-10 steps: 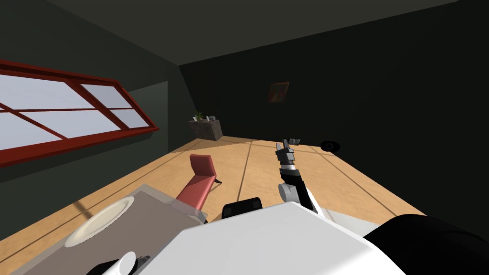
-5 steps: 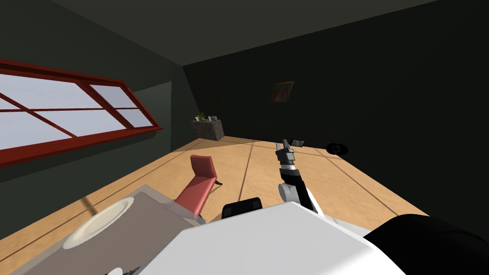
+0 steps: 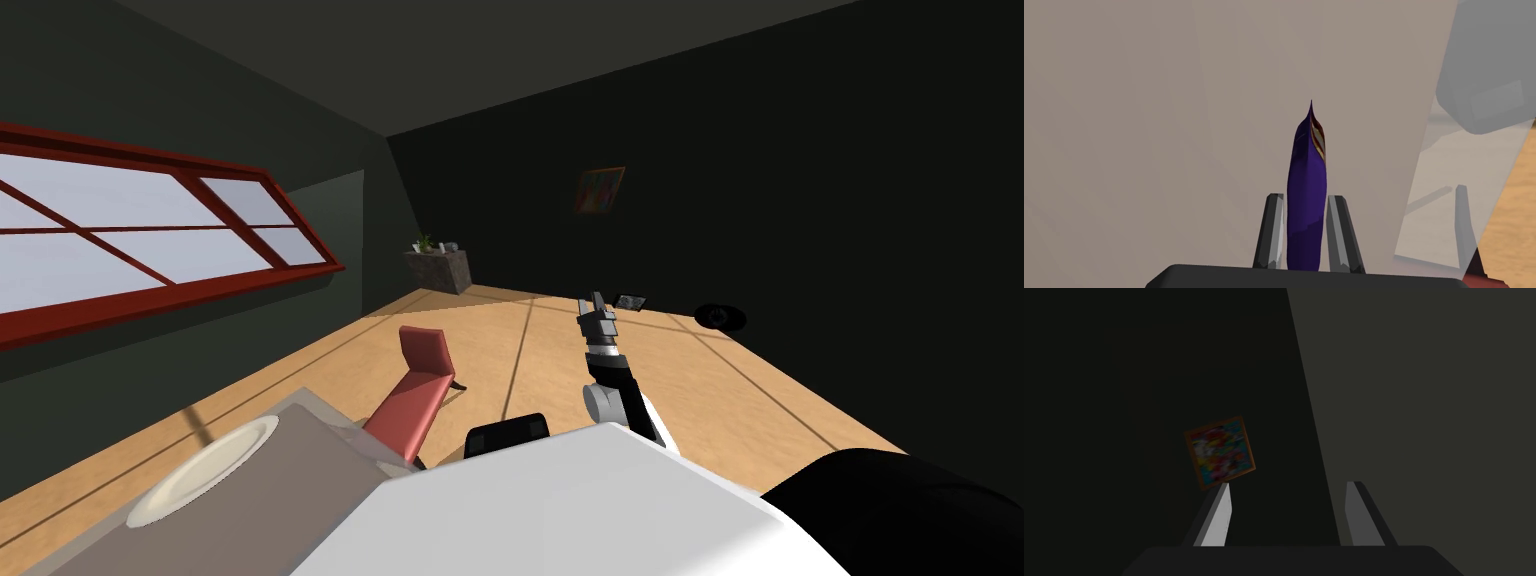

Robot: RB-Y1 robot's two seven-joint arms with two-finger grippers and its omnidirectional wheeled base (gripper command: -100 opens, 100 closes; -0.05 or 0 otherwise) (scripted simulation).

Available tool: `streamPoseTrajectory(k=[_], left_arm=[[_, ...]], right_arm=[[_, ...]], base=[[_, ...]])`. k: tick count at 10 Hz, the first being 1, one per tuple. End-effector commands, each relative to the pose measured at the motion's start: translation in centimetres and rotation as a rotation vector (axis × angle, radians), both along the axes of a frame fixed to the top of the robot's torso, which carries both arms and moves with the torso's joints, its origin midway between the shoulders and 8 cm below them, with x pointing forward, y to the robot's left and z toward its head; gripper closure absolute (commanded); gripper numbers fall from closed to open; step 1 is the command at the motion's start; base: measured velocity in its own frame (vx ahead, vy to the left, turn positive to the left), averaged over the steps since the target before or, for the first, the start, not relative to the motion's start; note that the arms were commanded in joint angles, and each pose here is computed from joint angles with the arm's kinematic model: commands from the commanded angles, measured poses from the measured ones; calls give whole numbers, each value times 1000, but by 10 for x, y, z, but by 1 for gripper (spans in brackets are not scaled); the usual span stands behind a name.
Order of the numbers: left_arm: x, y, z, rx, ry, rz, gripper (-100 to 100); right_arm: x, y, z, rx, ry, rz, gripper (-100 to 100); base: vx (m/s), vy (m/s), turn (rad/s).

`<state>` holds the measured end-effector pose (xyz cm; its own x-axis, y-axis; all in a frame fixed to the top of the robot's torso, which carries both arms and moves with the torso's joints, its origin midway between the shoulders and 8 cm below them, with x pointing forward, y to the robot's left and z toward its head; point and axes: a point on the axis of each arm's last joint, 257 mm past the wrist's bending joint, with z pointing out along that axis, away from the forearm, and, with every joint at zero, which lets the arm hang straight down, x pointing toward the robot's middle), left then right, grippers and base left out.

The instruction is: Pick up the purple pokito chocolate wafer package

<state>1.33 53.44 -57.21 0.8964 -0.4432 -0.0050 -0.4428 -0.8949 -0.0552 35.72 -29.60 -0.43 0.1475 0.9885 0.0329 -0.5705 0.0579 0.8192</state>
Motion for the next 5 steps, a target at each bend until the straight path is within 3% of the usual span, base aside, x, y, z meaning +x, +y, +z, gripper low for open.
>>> streamPoseTrajectory(k=[1, 2, 3, 4, 5], left_arm=[[-15, -3, 2, -7, 9, -12, 100], [-14, -4, 2, -12, 5, -5, 100], [-30, -7, 5, -19, 18, -16, 100], [-23, -4, 4, -15, 14, -12, 100], [-25, -5, 4, -16, 15, -12, 0]], right_arm=[[0, 0, 0, 0, 0, 0, 0], [0, 0, 0, 0, 0, 0, 0], [0, 0, 0, 0, 0, 0, 0], [0, 0, 0, 0, 0, 0, 0], [0, 0, 0, 0, 0, 0, 0]], base=[[79, -11, 66], [75, -10, 55], [98, -7, 67], [47, -4, 27], [7, -2, -4]])
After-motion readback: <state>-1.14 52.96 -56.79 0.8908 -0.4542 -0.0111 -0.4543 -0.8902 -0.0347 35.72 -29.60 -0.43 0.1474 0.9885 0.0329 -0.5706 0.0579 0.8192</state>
